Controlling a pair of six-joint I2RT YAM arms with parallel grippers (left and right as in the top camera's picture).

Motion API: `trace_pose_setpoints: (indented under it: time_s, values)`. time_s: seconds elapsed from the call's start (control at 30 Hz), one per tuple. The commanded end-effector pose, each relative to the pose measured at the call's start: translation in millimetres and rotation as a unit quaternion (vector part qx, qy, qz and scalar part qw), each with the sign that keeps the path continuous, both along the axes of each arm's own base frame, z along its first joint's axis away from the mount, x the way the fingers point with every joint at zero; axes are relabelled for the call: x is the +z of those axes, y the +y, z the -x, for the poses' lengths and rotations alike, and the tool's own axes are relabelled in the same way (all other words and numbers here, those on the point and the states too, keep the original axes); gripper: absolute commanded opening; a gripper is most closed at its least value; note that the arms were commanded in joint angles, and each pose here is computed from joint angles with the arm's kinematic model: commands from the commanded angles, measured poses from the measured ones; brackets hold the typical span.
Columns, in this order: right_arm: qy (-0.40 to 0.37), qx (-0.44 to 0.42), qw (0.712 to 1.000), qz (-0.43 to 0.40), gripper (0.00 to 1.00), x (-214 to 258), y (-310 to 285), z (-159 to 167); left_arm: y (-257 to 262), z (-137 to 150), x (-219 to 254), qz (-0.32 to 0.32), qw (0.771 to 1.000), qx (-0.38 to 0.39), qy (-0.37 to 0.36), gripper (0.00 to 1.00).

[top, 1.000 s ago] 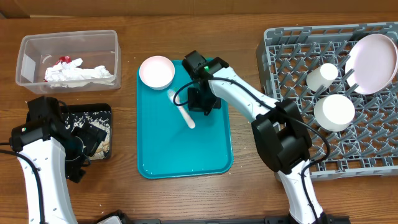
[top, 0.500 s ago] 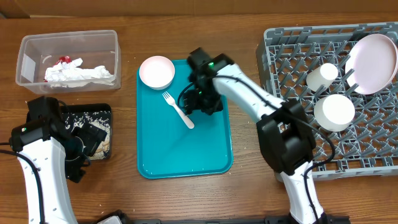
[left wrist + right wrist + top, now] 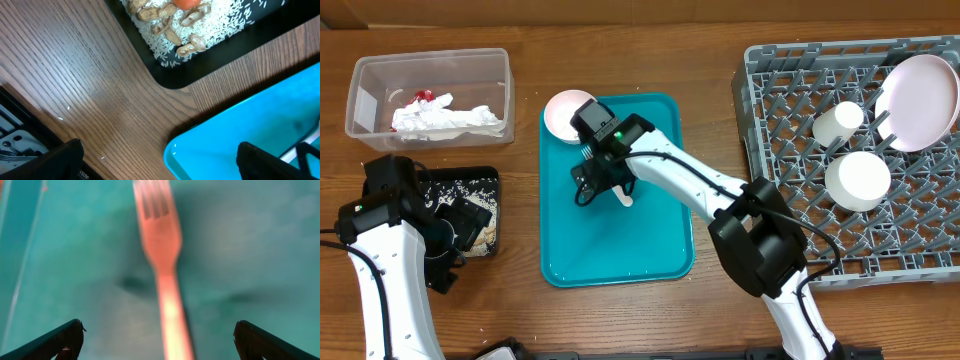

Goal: Sort waste into correct bins and load items into the dishwasher rack
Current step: 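Lower the right gripper and grasp the white fork by its handle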

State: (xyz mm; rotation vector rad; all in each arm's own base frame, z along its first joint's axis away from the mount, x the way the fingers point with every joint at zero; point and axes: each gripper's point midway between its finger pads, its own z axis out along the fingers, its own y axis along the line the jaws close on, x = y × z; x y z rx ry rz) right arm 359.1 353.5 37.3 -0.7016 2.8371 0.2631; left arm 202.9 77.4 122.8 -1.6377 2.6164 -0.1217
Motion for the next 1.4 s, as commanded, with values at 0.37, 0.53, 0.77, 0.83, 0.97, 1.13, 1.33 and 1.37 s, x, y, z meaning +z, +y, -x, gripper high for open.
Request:
trace_pose_setpoints:
  time_s: [0.37,0.53,0.77,0.83,0.97,1.13,1.33,1.37]
  values:
    - [-0.003,0.003,1.000,0.021,0.94,-27,0,-6,0,0,0,-0.001,1.000,-0.006,0.000,1.00]
    - [0.011,0.003,0.999,0.034,0.77,-44,-4,-2,0,0,0,-0.001,1.000,-0.006,0.000,1.00]
    - [0.033,-0.012,0.998,0.050,0.47,-55,-11,5,0,0,0,-0.001,1.000,-0.006,0.000,1.00]
    - [0.040,-0.022,0.998,0.050,0.41,-55,-12,8,0,0,0,-0.001,1.000,-0.006,0.000,1.00]
    - [0.056,-0.026,0.997,0.051,0.30,-56,-14,14,0,0,0,-0.001,1.000,-0.006,0.000,1.00]
    - [0.068,-0.029,0.995,0.063,0.23,-57,-19,20,0,0,0,-0.001,1.000,-0.006,0.000,1.00]
    - [0.100,-0.051,0.992,0.061,0.12,-55,-21,31,0,0,0,-0.001,1.000,-0.006,0.000,1.00]
    - [0.106,-0.050,0.991,0.058,0.12,-54,-20,33,0,0,0,-0.001,1.000,-0.006,0.000,1.00]
